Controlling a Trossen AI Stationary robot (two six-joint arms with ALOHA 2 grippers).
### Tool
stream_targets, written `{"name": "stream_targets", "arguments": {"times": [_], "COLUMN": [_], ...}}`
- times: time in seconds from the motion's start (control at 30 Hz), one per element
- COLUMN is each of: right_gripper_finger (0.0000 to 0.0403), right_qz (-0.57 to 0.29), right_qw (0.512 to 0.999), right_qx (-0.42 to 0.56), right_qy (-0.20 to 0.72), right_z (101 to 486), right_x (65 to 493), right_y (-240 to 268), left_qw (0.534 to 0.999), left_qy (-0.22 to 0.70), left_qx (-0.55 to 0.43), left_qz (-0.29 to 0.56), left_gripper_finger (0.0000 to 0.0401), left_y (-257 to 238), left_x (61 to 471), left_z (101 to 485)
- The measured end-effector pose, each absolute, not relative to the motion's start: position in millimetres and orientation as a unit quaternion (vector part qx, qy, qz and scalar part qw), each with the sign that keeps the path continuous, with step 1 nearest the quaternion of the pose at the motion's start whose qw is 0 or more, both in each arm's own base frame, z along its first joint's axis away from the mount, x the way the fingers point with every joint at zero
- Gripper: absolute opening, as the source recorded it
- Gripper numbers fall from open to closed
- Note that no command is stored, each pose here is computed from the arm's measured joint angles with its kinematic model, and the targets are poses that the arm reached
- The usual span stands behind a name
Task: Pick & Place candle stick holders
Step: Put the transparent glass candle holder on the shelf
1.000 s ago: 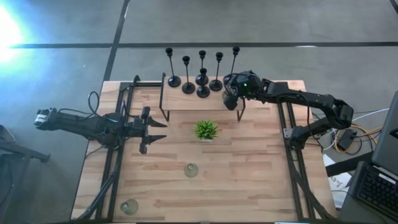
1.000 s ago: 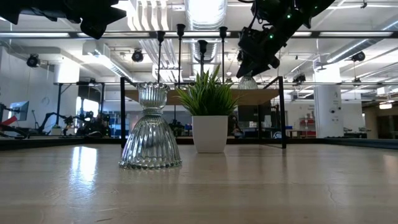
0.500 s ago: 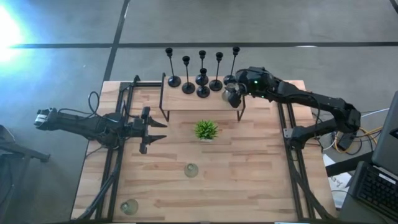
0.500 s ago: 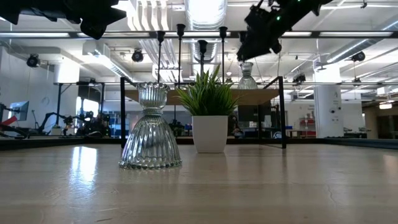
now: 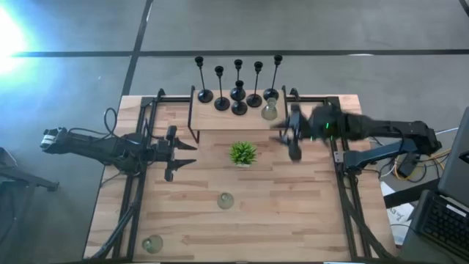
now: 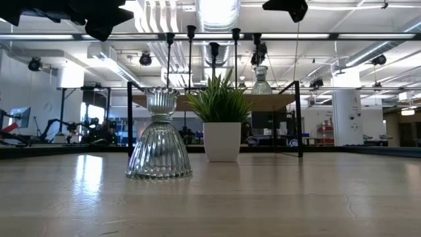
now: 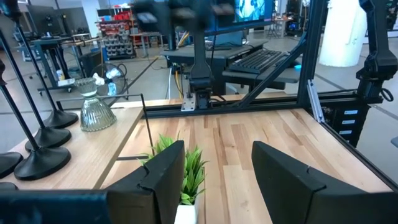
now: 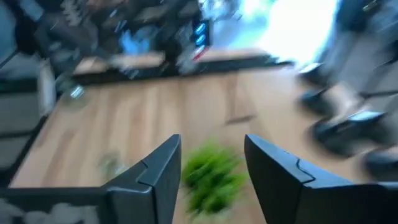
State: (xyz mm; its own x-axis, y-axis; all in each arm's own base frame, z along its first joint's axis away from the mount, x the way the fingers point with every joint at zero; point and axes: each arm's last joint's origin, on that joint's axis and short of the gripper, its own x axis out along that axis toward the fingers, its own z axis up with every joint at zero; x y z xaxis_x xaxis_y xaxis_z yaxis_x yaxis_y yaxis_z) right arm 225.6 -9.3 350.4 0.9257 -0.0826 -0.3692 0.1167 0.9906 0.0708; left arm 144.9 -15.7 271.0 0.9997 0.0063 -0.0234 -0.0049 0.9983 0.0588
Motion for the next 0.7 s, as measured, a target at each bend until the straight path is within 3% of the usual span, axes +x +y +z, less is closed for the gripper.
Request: {"name": "stream_targets", "arguments": {"times": [0.17,0.4,0.7], "right_gripper_finger": [0.0135,0.0111,0.0122], "right_qz": [-0.048,-0.071,-0.081], "right_qw": [0.97,0.982,0.975], "right_qx": [0.047,0.034,0.061], "right_qy": [0.234,0.175,0.197], "right_z": [297.0,239.2,160.6], "right_x": [235.4,244.9,269.2], "right_y": [46.5,107.4,136.6], "left_qw": [1.0,1.0,1.0], "left_qy": [0.006,0.003,-0.003], "left_qx": [0.028,0.027,0.026], "left_qz": [0.003,0.003,0.003], "left_gripper_finger": [0.0193,0.0193,0.0193], "left_y": [-15.7,-15.7,-15.7], "left_x": [144.7,144.7,144.6], "left_z": [272.2,272.7,274.0]}}
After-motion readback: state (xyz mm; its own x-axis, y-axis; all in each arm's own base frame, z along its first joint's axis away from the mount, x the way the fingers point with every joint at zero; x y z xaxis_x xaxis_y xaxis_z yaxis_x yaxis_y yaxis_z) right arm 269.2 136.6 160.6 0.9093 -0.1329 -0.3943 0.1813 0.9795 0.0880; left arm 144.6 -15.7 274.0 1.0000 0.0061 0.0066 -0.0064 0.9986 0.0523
